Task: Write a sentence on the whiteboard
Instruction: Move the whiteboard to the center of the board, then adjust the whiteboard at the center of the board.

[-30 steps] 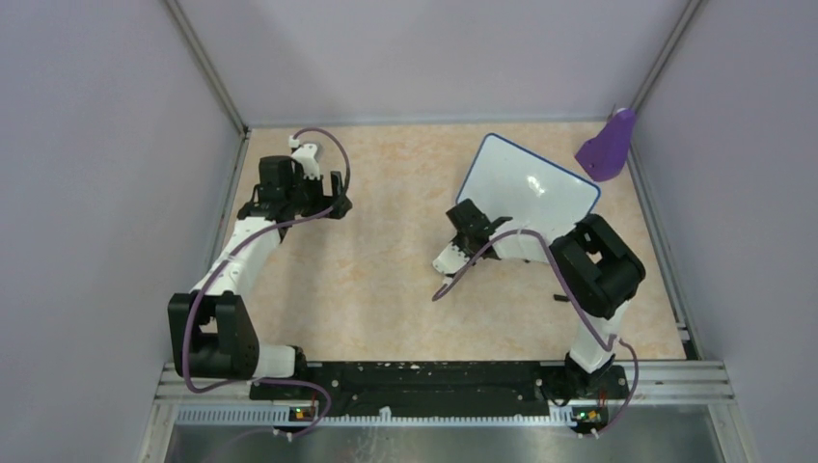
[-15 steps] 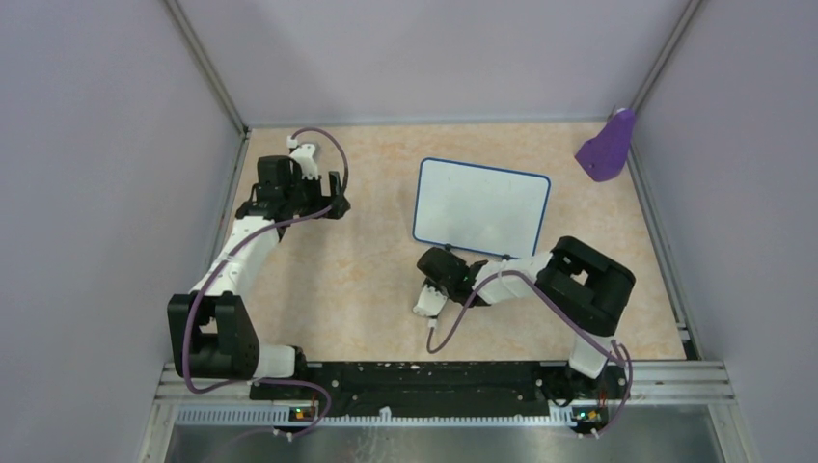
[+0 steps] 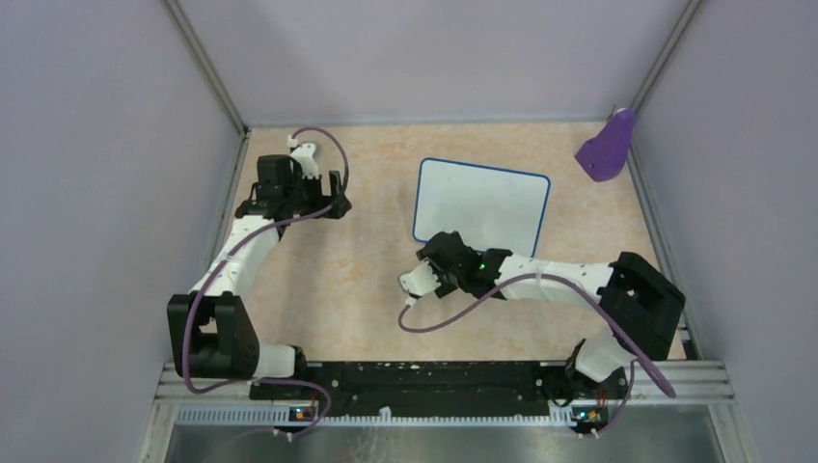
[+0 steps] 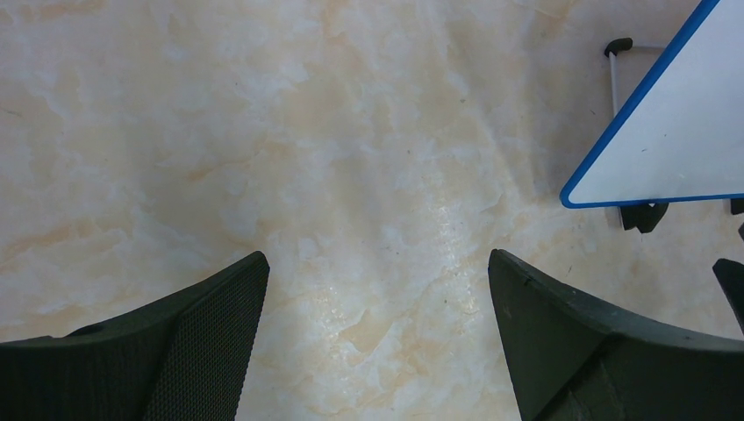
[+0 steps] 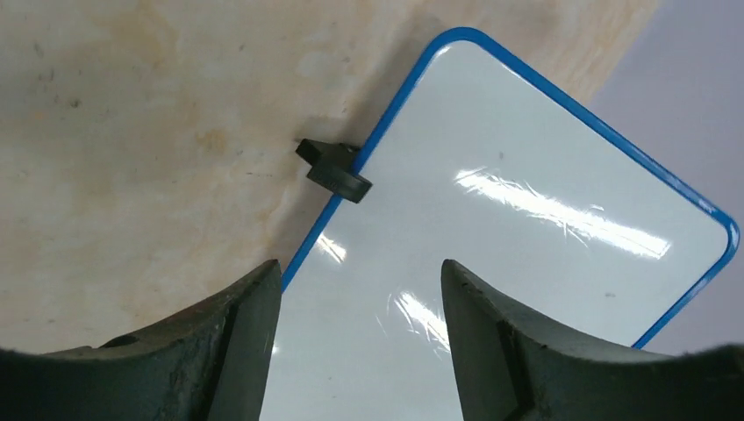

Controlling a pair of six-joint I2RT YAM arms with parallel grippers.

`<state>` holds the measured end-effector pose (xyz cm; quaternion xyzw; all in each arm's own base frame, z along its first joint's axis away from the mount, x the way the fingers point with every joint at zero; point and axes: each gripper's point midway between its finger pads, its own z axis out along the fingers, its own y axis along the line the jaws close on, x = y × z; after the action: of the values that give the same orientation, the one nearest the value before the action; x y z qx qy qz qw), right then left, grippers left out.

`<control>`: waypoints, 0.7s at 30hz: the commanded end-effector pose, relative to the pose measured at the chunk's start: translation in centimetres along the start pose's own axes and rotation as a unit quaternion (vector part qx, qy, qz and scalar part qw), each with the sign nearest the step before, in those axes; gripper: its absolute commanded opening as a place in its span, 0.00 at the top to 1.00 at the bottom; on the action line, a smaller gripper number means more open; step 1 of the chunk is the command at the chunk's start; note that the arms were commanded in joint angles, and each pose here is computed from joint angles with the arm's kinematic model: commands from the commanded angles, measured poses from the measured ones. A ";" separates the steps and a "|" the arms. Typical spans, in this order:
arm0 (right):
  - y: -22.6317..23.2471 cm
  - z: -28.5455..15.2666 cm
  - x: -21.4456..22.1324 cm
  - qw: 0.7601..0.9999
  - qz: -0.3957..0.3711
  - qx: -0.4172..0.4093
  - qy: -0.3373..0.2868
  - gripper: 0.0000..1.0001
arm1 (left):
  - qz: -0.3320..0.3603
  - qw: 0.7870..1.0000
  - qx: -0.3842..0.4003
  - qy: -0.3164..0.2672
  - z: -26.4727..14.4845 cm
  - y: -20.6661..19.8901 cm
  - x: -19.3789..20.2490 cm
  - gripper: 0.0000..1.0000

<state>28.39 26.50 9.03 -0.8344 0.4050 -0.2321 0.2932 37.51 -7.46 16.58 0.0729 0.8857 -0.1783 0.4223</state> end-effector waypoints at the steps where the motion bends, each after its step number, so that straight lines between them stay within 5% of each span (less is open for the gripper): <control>1: -2.2 -5.1 -2.1 0.936 0.342 -0.036 -0.073 0.35 | 0.003 0.999 -0.007 -0.032 -1.5 -0.3 -2.7 0.01; 9: 0.7 -7.6 2.4 0.740 0.668 -0.062 -0.056 0.49 | -0.015 0.999 -0.019 -0.039 -1.9 -0.2 -3.1 0.01; 15: 4.3 -7.1 3.9 0.627 0.777 -0.048 0.005 0.64 | -0.027 0.999 -0.018 -0.041 -1.9 -0.3 -3.4 0.01; 21: 6.8 -5.2 6.7 0.536 0.842 -0.044 0.049 0.58 | -0.028 0.998 -0.024 -0.043 -2.1 -0.2 -3.4 0.01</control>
<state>23.81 17.10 9.36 -0.2282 0.9243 0.0755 0.2965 37.37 -7.09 17.29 0.0350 0.8916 -0.1753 0.4161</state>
